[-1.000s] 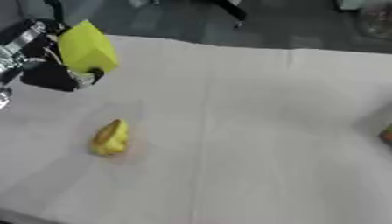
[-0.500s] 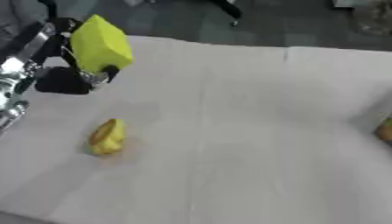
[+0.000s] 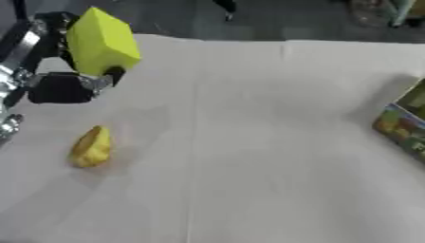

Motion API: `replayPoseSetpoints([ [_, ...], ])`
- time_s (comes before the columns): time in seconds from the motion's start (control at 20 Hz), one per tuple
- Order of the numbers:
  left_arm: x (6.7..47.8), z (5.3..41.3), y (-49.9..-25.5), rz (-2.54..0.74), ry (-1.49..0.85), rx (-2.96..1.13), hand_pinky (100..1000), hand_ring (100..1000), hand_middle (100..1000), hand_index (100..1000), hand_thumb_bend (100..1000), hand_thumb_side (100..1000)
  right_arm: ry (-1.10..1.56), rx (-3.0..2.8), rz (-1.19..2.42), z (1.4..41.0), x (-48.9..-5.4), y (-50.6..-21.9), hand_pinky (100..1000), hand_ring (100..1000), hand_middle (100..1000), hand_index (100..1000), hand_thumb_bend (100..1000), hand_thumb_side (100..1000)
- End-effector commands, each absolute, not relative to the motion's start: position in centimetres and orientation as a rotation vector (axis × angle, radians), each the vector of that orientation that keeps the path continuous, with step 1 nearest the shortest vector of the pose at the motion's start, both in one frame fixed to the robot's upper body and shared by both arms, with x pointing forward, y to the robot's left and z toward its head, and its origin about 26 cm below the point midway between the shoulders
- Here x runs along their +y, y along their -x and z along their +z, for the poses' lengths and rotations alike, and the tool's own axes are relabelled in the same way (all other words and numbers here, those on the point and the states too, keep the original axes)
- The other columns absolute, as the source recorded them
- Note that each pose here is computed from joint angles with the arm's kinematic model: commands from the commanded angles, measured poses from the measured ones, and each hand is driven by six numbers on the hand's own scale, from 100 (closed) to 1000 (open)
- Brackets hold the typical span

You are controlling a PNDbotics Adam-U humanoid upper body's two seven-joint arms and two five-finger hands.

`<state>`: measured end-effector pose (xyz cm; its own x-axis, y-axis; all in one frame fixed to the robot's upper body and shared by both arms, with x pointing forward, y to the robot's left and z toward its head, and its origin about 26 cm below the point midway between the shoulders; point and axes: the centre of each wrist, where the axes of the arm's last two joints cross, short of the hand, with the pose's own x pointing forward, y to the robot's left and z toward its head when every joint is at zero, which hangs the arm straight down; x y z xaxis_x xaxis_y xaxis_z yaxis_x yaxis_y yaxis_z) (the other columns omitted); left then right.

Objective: Pick up the objects with one hand, pass them to the other hand, and then place them into the box on the other side of the table.

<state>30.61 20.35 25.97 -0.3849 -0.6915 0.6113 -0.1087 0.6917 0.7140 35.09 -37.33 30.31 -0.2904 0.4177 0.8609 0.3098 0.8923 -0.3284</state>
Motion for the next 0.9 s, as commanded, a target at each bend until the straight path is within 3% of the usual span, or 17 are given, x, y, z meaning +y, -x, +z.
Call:
replayPoseSetpoints([
  [0.05, 19.6, 26.7, -30.2, -0.731, -0.612, -1.942, 478, 478, 398, 460, 142, 100, 0.551, -1.934, 0.112, 31.6, -37.5, -34.6, 820, 884, 768, 899, 100, 594],
  [0.9, 15.6, 25.4, -29.6, -0.754, -0.489, -2.053, 473, 475, 392, 454, 108, 100, 0.515, -1.96, 0.144, 32.1, -36.6, -34.8, 821, 886, 769, 901, 100, 577],
])
